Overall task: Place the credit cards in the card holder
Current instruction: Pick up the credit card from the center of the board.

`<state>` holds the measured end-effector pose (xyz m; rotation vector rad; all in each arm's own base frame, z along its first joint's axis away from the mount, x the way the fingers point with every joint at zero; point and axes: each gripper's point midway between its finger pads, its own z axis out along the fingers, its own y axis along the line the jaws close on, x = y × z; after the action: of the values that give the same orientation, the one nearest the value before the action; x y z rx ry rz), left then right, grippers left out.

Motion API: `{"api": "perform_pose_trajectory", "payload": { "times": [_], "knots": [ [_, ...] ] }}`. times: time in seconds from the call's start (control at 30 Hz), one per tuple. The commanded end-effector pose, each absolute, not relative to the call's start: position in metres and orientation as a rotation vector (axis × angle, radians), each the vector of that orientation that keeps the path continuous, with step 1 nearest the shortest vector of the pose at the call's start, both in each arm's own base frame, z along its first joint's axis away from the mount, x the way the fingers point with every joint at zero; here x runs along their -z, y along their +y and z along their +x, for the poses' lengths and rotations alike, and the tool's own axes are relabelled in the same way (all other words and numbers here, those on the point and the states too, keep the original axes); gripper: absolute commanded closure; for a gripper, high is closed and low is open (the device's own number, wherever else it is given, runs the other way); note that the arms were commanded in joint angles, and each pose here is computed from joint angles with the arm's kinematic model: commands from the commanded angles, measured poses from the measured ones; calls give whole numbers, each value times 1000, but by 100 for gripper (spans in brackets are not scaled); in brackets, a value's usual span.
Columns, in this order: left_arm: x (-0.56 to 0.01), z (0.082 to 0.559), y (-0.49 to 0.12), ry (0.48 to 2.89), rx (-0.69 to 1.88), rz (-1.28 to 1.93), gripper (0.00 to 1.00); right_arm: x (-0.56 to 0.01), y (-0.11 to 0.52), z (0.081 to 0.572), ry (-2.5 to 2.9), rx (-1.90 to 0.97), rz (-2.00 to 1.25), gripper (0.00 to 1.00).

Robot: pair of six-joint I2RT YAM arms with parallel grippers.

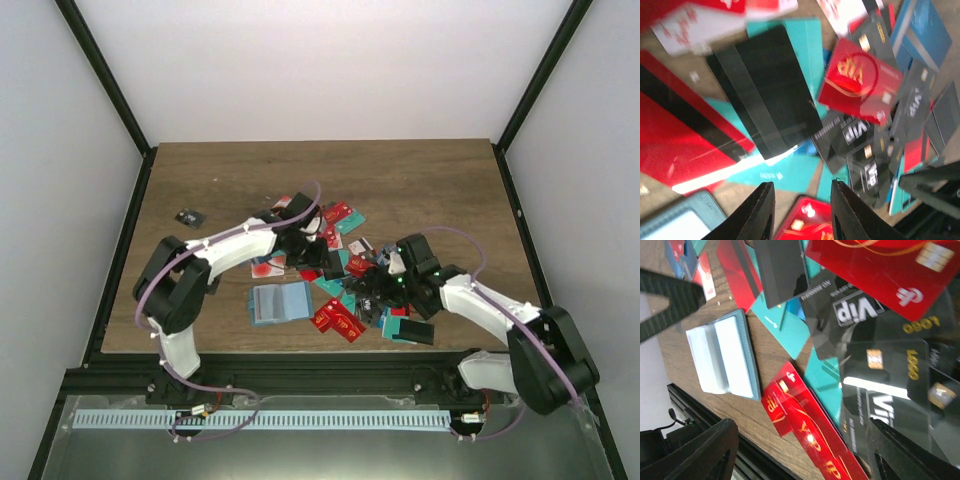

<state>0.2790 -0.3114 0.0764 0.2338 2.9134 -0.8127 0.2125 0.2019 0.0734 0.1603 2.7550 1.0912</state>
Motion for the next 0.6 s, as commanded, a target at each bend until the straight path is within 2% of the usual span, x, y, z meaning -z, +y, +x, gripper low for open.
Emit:
{"api": "perform_pose_trajectory", "payload": {
  "times": [0.0, 0.17, 0.43, 0.57],
  "knots": [
    [-71, 308, -303, 2920, 753, 256, 67, -96, 227, 238, 2649, -1281, 161, 28],
    [-61, 325, -306, 2943, 757, 330, 74, -92, 244, 254, 2639, -1393, 225, 30],
    [-45, 343, -301, 2981, 737, 332, 90, -78, 247, 272, 2674, -1347, 306, 30],
    [-37, 347, -302, 2994, 737, 341, 92, -70, 245, 271, 2688, -1332, 330, 30]
  ]
}}
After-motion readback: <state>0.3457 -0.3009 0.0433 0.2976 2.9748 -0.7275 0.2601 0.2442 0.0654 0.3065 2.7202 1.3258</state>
